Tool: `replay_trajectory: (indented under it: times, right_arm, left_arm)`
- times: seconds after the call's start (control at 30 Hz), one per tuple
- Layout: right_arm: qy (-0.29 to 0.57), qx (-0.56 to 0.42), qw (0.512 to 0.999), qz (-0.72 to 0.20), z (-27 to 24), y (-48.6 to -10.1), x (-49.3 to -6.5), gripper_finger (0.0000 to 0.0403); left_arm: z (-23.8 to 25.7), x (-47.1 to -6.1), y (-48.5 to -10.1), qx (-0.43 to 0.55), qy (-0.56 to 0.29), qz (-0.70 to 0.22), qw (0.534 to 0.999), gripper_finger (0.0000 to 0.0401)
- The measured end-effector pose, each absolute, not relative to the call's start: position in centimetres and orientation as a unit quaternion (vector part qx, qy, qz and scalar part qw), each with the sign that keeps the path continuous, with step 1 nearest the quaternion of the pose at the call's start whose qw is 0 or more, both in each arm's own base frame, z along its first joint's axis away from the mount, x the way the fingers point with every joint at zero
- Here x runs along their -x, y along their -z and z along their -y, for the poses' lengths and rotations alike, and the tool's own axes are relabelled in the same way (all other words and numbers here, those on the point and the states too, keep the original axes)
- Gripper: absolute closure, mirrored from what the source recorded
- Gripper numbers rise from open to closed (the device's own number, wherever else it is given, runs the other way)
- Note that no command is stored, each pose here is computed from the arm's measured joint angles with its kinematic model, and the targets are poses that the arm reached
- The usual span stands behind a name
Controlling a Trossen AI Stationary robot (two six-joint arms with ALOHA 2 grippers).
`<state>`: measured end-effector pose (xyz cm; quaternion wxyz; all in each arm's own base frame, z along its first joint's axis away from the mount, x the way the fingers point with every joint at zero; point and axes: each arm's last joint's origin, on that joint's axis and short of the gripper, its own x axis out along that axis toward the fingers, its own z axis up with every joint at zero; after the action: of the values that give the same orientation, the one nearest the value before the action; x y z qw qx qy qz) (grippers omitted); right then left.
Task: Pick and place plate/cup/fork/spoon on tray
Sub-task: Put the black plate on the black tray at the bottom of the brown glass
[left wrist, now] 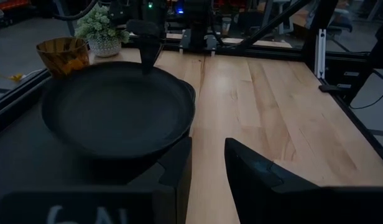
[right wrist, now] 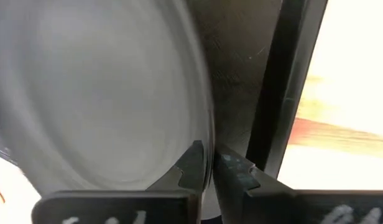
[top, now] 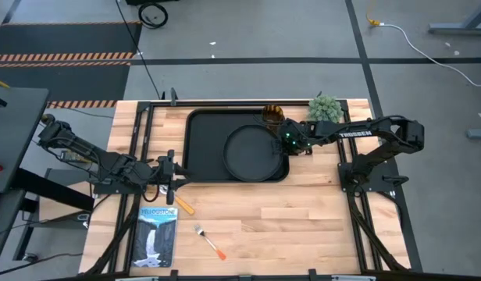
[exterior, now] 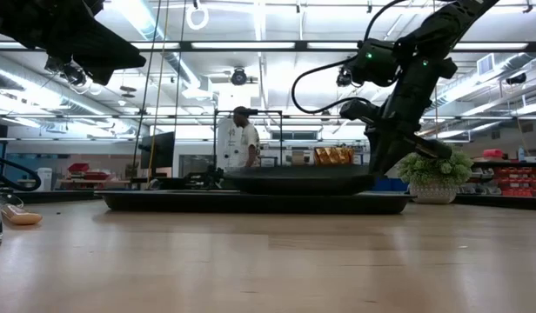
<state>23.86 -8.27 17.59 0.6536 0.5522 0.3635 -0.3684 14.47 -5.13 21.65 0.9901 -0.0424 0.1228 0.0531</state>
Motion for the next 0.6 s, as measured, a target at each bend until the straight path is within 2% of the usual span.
replay_trajectory:
  times: [0.2,0.4,0.6]
  right_arm:
    - [0.360,-0.552,0.655,-0.369,8.22,-17.59,-23.87,0.0346]
    - [0.347,-0.548,0.660,-0.379,8.11,-17.58,-23.87,0.0345]
    - [0.361,-0.537,0.634,-0.423,7.79,-17.15,-22.98,0.0345]
  left_arm:
    - [5.13,-14.47,-21.65,0.040,-0.053,-0.123,0.990,0.0298]
    - [5.35,-14.46,-21.63,0.034,-0.021,-0.128,0.991,0.0298]
    - [5.39,-14.46,-21.63,0.037,-0.015,-0.129,0.991,0.0298]
